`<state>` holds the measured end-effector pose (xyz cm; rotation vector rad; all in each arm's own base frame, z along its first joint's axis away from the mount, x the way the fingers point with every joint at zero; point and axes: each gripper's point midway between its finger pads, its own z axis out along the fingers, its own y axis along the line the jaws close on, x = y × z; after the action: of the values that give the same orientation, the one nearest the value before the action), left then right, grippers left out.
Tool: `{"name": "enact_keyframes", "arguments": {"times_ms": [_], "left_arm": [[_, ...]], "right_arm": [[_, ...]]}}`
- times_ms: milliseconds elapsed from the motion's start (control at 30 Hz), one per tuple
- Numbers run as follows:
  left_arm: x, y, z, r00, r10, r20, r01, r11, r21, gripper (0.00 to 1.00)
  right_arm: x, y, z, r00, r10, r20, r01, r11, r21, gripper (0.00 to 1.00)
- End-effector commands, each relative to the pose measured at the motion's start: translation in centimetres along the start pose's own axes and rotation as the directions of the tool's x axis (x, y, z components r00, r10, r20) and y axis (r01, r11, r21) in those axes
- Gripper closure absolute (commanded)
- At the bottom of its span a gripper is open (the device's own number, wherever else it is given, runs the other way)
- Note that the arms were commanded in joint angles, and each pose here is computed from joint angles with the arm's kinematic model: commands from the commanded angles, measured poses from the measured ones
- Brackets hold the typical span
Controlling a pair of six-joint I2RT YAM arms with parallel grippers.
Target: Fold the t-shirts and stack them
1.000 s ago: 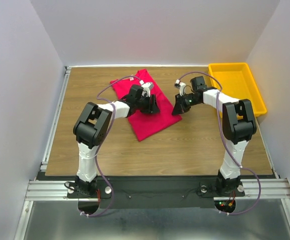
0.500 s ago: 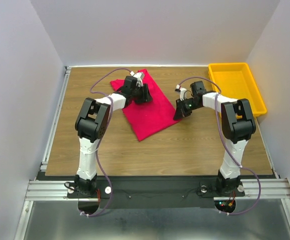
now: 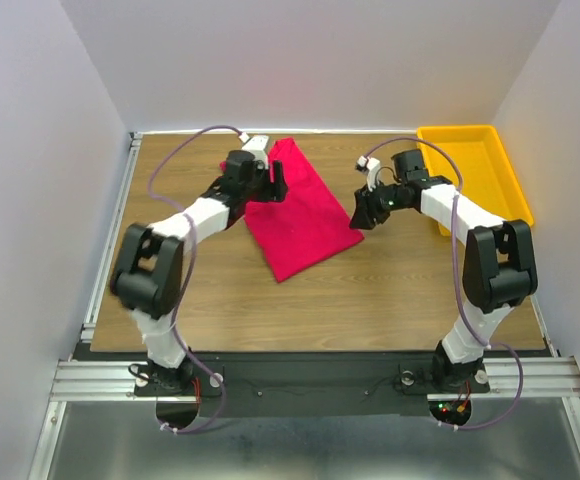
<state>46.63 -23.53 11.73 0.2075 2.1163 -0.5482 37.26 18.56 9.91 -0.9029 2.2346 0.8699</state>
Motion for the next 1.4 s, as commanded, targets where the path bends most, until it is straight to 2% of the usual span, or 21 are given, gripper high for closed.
{"name": "enact_keyframes", "arguments": {"times_ms": [0, 67, 100, 133, 167, 200, 300, 567, 700, 867, 900, 967, 1000, 1033, 1067, 1267, 1300, 1333, 1367], "left_arm": [[-7.6, 0.2, -8.3, 0.954, 0.107, 0.281, -0.081, 0.991, -0.103, 0.20], [-6.5, 1.3, -12.0, 0.943, 0.073, 0.324, -0.025, 0.988, -0.151, 0.08], [-6.1, 1.6, -13.2, 0.937, 0.015, 0.348, 0.040, 0.988, -0.148, 0.02], [-6.8, 1.5, -15.8, 0.913, -0.015, 0.407, 0.079, 0.987, -0.141, 0.02], [-4.4, 3.1, -16.4, 0.920, -0.047, 0.389, 0.126, 0.976, -0.179, 0.01], [-3.7, 3.2, -17.3, 0.909, -0.103, 0.404, 0.182, 0.970, -0.161, 0.02], [-1.2, 2.1, -20.3, 0.904, -0.155, 0.399, 0.189, 0.981, -0.048, 0.02], [3.3, 1.3, -22.8, 0.916, -0.222, 0.335, 0.233, 0.973, 0.009, 0.02], [4.4, 0.6, -23.0, 0.908, -0.275, 0.315, 0.271, 0.961, 0.057, 0.02], [5.5, 0.0, -22.7, 0.905, -0.331, 0.269, 0.316, 0.944, 0.097, 0.02], [5.7, -0.2, -22.6, 0.905, -0.337, 0.259, 0.321, 0.941, 0.105, 0.03], [6.0, -0.5, -22.4, 0.905, -0.356, 0.232, 0.338, 0.934, 0.118, 0.04], [6.2, -0.6, -22.3, 0.907, -0.360, 0.219, 0.341, 0.932, 0.121, 0.05], [6.3, -0.9, -22.2, 0.909, -0.361, 0.207, 0.339, 0.931, 0.132, 0.06], [6.3, -0.9, -22.2, 0.910, -0.361, 0.204, 0.339, 0.931, 0.134, 0.06], [6.6, -1.8, -22.5, 0.923, -0.347, 0.166, 0.320, 0.932, 0.167, 0.06], [6.6, -1.9, -22.5, 0.928, -0.335, 0.164, 0.308, 0.936, 0.171, 0.06], [6.7, -2.2, -22.5, 0.934, -0.325, 0.148, 0.296, 0.937, 0.185, 0.06], [6.6, -2.4, -22.5, 0.941, -0.305, 0.148, 0.275, 0.941, 0.195, 0.06]], "right_arm": [[-2.0, -2.8, -0.9, 1.000, -0.020, 0.022, 0.017, 0.991, 0.131, 0.39], [-1.0, -3.9, 0.1, 0.999, 0.054, -0.002, -0.053, 0.988, 0.147, 0.37], [-0.6, -4.2, 0.5, 0.997, 0.080, -0.008, -0.078, 0.985, 0.155, 0.36], [-0.4, -4.5, 0.8, 0.995, 0.103, -0.010, -0.101, 0.982, 0.161, 0.35], [0.1, -5.2, 1.3, 0.989, 0.145, -0.016, -0.140, 0.973, 0.181, 0.34], [0.2, -5.5, 1.5, 0.988, 0.153, -0.012, -0.148, 0.970, 0.193, 0.34], [0.3, -6.4, 1.9, 0.985, 0.172, 0.002, -0.168, 0.960, 0.226, 0.34], [2.9, -6.2, 3.4, 0.962, 0.271, -0.038, -0.258, 0.945, 0.200, 0.37], [4.6, -4.3, 4.2, 0.946, 0.317, -0.070, -0.308, 0.944, 0.114, 0.43], [6.1, -2.5, 3.9, 0.940, 0.324, -0.108, -0.319, 0.946, 0.062, 0.61], [6.6, -1.9, 3.9, 0.937, 0.326, -0.123, -0.322, 0.945, 0.054, 0.70], [7.5, -0.8, 3.4, 0.940, 0.299, -0.163, -0.296, 0.954, 0.043, 0.80], [8.3, -0.3, 3.1, 0.939, 0.288, -0.186, -0.286, 0.957, 0.042, 0.89], [9.1, 0.5, 2.6, 0.931, 0.285, -0.226, -0.284, 0.958, 0.037, 0.94], [9.2, 0.8, 1.9, 0.944, 0.229, -0.236, -0.226, 0.973, 0.039, 0.99], [13.2, 4.8, -1.1, 0.922, 0.135, -0.362, -0.157, 0.987, -0.033, 0.98], [13.5, 5.2, -1.4, 0.920, 0.124, -0.371, -0.152, 0.987, -0.047, 0.94], [13.4, 5.6, -1.9, 0.919, 0.115, -0.376, -0.144, 0.988, -0.050, 0.80], [13.2, 5.2, -2.3, 0.920, 0.089, -0.381, -0.109, 0.994, -0.031, 0.72]]}}
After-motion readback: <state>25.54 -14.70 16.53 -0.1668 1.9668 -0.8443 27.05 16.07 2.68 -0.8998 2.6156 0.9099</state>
